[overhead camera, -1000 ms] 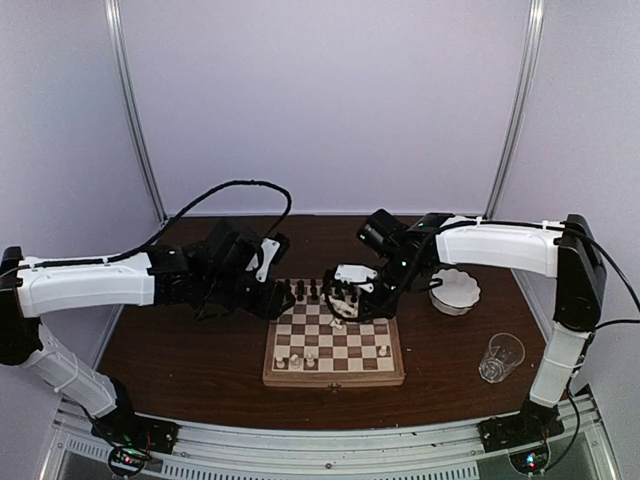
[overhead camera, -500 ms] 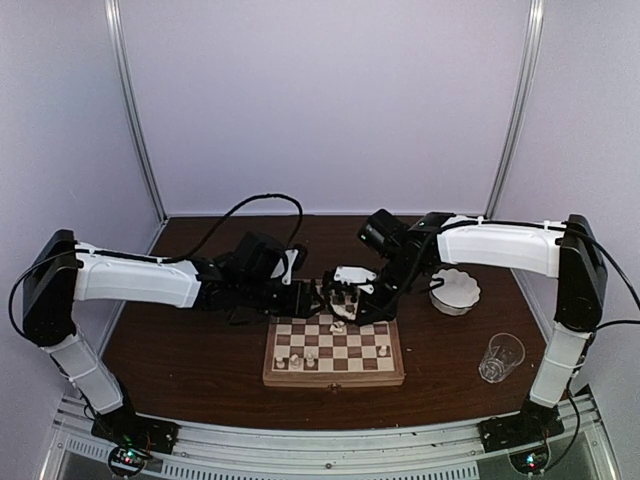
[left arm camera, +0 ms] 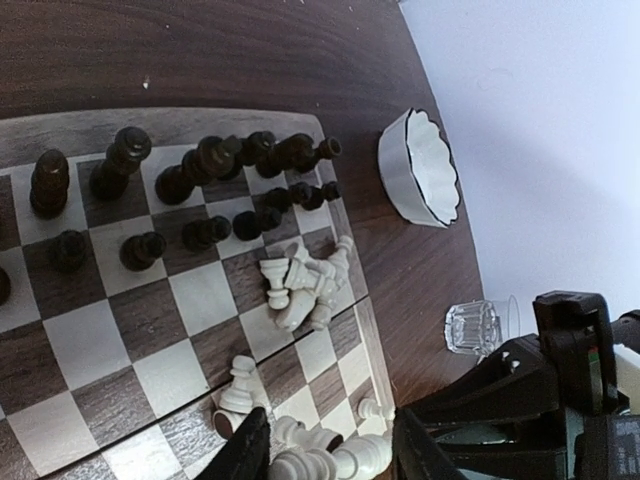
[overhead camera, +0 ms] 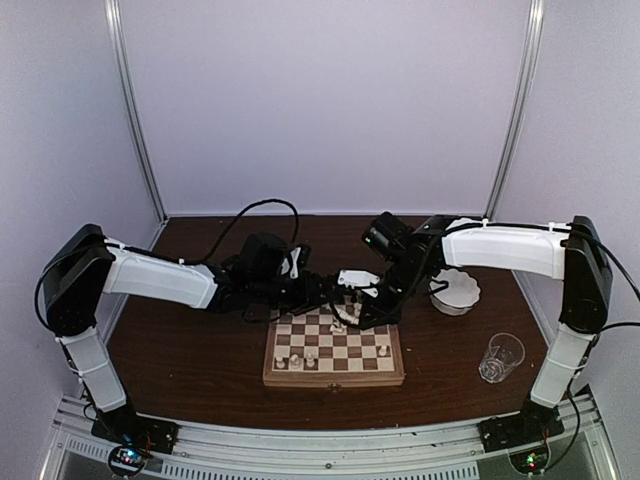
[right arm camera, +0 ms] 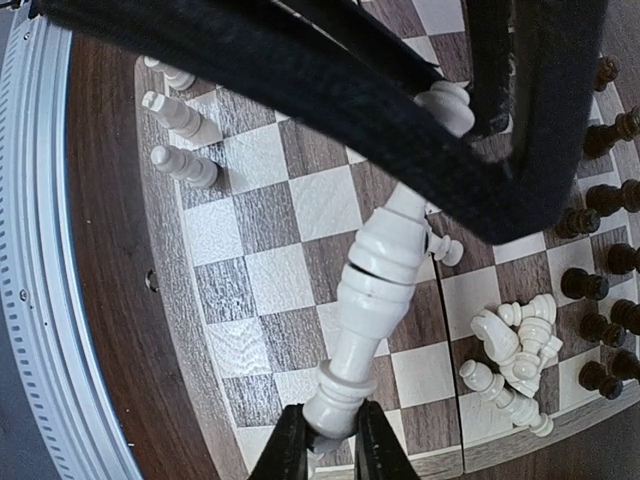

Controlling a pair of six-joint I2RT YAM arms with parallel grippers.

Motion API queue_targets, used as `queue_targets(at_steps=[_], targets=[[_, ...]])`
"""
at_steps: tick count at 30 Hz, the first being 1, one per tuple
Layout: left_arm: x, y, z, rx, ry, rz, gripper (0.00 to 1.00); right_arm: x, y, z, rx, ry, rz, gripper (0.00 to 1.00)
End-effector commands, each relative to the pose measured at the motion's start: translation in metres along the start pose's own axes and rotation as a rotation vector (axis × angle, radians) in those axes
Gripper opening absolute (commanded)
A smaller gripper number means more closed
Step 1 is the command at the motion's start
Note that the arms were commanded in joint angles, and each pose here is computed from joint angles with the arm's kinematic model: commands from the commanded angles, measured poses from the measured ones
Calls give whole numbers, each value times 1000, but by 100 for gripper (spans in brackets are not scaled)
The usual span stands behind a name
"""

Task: Set up the chess pieces on the board
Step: Pick up the chess pile from the chessboard, then adjust the chess pile.

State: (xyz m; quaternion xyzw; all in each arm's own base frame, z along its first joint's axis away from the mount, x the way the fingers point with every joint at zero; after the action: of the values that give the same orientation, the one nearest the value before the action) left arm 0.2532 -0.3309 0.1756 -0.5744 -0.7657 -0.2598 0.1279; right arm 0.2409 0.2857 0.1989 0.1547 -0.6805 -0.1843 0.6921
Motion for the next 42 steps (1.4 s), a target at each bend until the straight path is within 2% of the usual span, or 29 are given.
queue_targets(at_steps=[1,6,19,23,27,30,35,42], targets=[[-6,4,-4,36,-96,19,40,10,6,2,36,-21,-52,4],[-7,2,-2,46,-88,24,40,9,6,2,32,-27,-55,4],[-8,0,12,70,-12,12,7,10,6,-5,-3,-60,-58,4],[-5,-2,20,63,46,-4,2,13,4,-5,-6,-65,-58,3],[-3,-3,26,45,110,-10,2,18,1,-1,-1,-64,-52,4],[-5,-3,28,33,132,-2,3,21,-2,1,8,-69,-46,4],[-12,-2,30,20,163,22,26,27,-2,4,29,-60,-28,4],[-3,3,17,-41,192,24,39,30,-1,6,26,-48,-44,4]])
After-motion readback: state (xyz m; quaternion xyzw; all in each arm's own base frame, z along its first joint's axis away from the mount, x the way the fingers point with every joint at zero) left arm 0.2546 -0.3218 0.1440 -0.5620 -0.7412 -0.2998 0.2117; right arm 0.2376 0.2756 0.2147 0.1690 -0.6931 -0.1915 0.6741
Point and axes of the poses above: each gripper's point midway between its finger pads, its own x axis back along the fingers, its own z axis along the line the jaws close on, y = z × x, the point moved 10 cm from there along x, back along the fingers, and after that the axes turned 12 degrees about x, right-handed, at the moved point
